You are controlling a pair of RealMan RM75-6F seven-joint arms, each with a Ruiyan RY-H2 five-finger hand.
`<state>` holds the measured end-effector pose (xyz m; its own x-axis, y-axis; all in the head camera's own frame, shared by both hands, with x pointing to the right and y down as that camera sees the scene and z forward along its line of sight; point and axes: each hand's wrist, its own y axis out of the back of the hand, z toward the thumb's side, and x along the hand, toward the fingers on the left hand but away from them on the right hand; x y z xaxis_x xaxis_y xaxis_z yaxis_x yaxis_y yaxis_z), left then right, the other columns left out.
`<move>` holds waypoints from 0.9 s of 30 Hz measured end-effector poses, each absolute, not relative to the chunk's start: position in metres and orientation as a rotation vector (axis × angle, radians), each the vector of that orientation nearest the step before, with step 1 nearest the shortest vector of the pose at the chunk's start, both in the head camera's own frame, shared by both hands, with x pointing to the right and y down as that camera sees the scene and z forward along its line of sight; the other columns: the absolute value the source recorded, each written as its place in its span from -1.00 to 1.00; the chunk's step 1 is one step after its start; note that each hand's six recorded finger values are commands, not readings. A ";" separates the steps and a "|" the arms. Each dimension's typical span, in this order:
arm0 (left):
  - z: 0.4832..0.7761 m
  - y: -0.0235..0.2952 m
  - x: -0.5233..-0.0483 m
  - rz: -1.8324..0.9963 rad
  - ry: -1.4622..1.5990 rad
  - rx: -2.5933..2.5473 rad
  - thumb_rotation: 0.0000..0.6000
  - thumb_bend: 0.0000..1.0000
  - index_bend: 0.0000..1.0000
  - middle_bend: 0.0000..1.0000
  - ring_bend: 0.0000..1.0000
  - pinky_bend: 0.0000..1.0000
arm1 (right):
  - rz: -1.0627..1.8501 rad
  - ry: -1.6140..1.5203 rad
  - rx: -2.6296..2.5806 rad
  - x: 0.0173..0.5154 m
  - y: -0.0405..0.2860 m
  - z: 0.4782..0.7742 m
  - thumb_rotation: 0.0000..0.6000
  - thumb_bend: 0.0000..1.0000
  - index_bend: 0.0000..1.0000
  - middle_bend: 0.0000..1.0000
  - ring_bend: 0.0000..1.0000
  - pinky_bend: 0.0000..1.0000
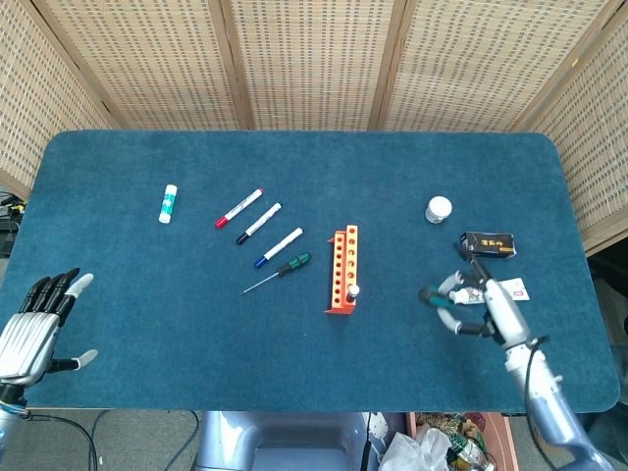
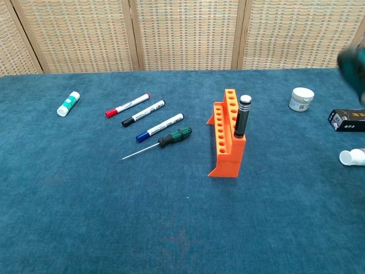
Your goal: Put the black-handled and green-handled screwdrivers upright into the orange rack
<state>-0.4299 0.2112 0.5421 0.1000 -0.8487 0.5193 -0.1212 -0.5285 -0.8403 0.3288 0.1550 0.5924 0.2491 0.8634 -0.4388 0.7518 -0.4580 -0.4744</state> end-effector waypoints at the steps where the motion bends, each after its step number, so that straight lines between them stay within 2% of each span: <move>1: 0.542 0.211 -0.430 -1.482 0.953 -1.753 1.00 -1.00 -1.00 -1.00 -1.00 -1.00 | 0.958 -1.593 -2.356 0.329 0.145 0.588 1.00 -0.14 0.26 -0.98 -1.00 -0.97; 7: 0.542 0.210 -0.431 -1.484 0.961 -1.753 1.00 -1.00 -1.00 -1.00 -1.00 -1.00 | 0.801 -1.798 -2.474 0.319 0.106 0.582 1.00 -0.13 0.26 -0.96 -1.00 -0.97; 13: 0.542 0.209 -0.430 -1.481 0.960 -1.761 1.00 -1.00 -1.00 -1.00 -1.00 -1.00 | 0.698 -1.841 -2.551 0.297 0.072 0.589 1.00 -0.13 0.30 -0.93 -1.00 -0.97; 20: 0.543 0.207 -0.431 -1.485 0.968 -1.759 1.00 -1.00 -1.00 -1.00 -1.00 -1.00 | 0.615 -1.936 -2.640 0.267 0.049 0.609 1.00 -0.13 0.30 -0.90 -1.00 -0.97; 27: 0.544 0.206 -0.430 -1.487 0.966 -1.759 1.00 -1.00 -1.00 -1.00 -1.00 -1.00 | 0.500 -1.984 -2.710 0.244 0.042 0.617 1.00 -0.13 0.31 -0.83 -1.00 -0.97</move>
<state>-0.4299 0.2057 0.5439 0.0928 -0.8478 0.5222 -0.1329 -0.5303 -0.8373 0.2445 0.0417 0.6167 0.2855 0.8805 -0.3784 0.9547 -0.2960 0.0313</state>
